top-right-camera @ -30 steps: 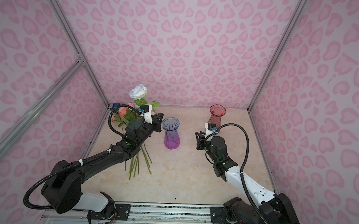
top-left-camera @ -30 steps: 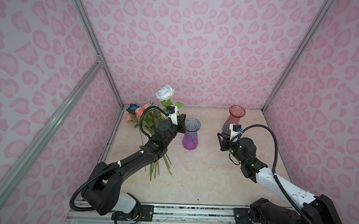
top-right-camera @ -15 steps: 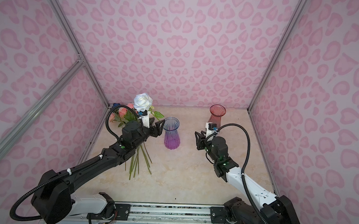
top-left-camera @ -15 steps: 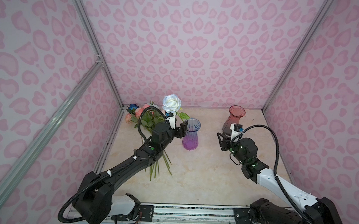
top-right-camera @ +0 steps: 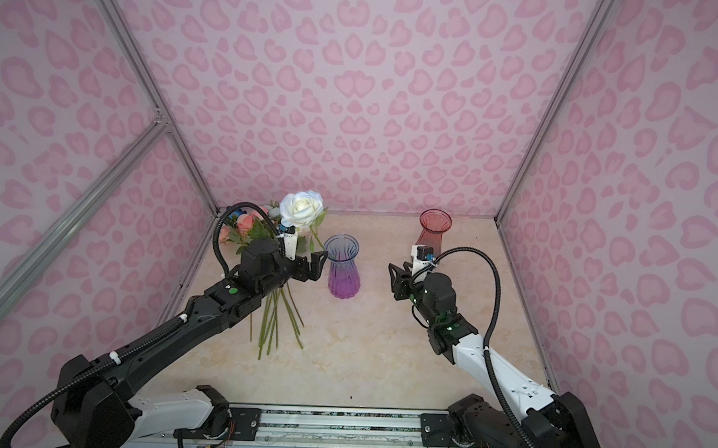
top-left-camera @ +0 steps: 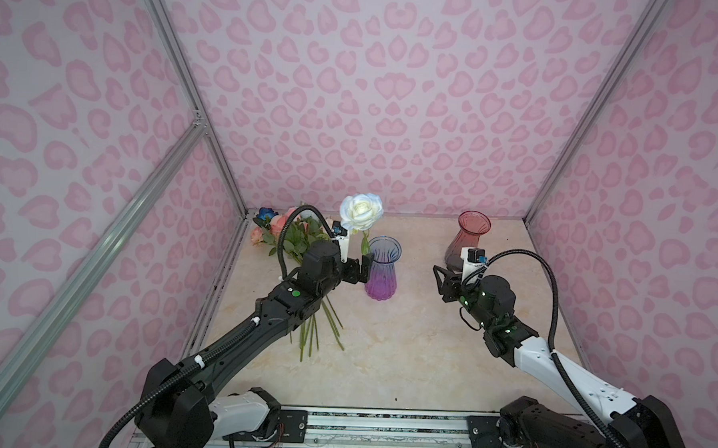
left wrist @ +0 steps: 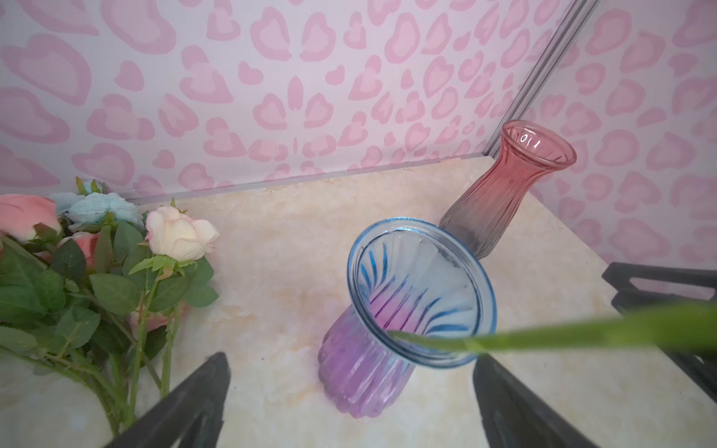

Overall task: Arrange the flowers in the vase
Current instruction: 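Open the left gripper to release the rose and draw back toward the bunch, then lower the left gripper into the bunch and grasp a pink-white rose stem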

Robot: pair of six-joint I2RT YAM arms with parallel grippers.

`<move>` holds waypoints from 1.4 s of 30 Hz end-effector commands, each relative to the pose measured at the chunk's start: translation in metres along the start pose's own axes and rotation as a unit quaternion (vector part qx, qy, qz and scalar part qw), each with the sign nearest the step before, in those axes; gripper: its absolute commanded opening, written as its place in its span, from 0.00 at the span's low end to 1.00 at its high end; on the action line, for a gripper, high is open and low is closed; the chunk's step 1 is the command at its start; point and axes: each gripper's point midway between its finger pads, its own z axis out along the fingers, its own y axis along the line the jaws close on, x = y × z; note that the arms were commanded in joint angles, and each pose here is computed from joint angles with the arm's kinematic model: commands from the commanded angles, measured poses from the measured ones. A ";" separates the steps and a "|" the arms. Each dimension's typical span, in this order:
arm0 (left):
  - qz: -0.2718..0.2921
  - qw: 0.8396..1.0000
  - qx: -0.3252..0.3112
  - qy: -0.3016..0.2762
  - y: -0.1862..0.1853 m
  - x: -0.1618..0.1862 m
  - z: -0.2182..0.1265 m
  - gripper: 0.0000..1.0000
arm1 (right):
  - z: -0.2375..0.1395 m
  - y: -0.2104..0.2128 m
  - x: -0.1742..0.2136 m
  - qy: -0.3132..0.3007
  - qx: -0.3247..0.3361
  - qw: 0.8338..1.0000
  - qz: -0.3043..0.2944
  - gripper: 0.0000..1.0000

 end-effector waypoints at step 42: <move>-0.136 0.949 -0.272 0.077 0.159 0.039 -0.088 0.95 | 0.006 -0.003 0.006 0.012 0.007 1.000 0.012 0.44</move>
